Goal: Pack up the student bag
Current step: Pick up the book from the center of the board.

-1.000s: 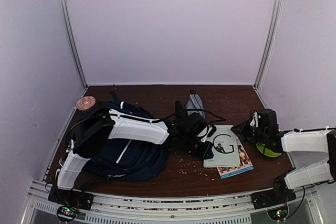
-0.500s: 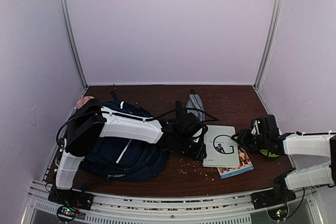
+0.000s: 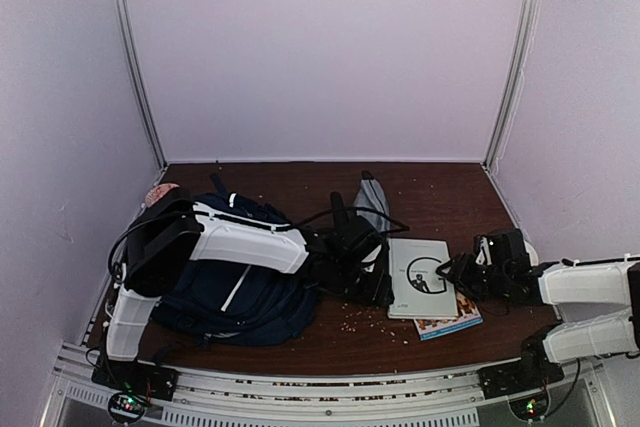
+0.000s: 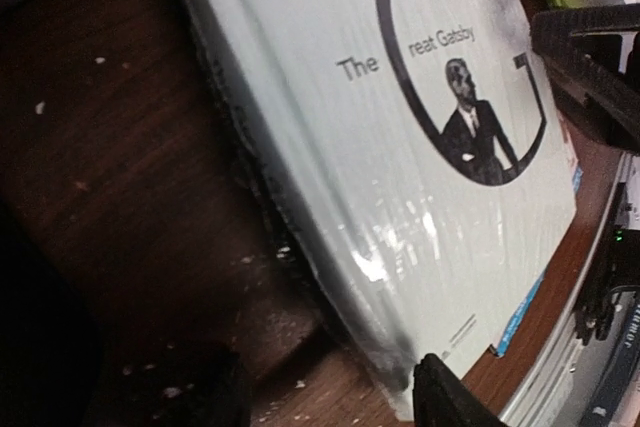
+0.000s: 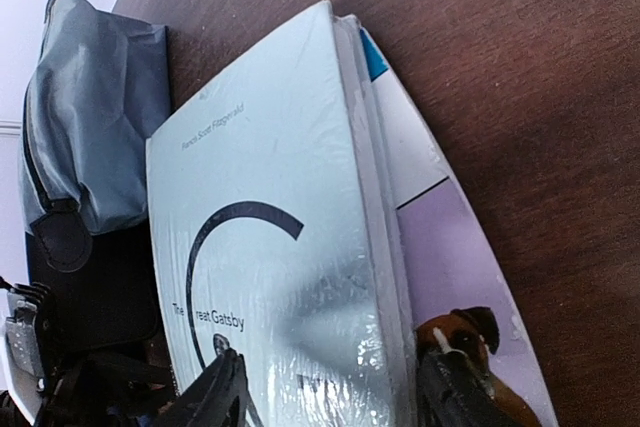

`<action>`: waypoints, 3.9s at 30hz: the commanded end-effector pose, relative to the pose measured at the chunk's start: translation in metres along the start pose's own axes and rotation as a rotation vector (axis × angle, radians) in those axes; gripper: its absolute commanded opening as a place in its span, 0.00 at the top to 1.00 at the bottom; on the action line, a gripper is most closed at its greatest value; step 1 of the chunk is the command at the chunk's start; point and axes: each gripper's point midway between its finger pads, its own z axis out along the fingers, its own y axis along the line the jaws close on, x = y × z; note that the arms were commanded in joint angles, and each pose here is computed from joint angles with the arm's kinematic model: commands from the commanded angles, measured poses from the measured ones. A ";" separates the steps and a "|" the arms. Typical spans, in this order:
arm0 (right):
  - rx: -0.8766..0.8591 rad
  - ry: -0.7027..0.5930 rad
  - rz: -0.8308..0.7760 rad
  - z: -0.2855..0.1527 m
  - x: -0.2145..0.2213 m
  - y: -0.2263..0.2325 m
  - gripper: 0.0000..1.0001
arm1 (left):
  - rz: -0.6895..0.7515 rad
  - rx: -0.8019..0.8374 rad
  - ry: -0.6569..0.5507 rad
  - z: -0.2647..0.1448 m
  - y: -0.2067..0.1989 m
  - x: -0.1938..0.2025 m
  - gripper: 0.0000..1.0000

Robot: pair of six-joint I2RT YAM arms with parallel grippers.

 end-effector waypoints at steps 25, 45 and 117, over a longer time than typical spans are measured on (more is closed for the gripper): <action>-0.151 0.144 0.056 0.000 0.048 0.025 0.55 | -0.271 0.579 -0.101 -0.024 -0.072 -0.025 0.50; -0.336 -0.215 -0.223 -0.125 -0.017 0.106 0.21 | -0.047 0.532 -0.285 -0.132 -0.123 -0.046 1.00; -1.201 0.019 -0.185 -0.151 0.066 0.425 0.23 | -0.321 0.888 -1.384 -0.441 -0.067 -0.056 1.00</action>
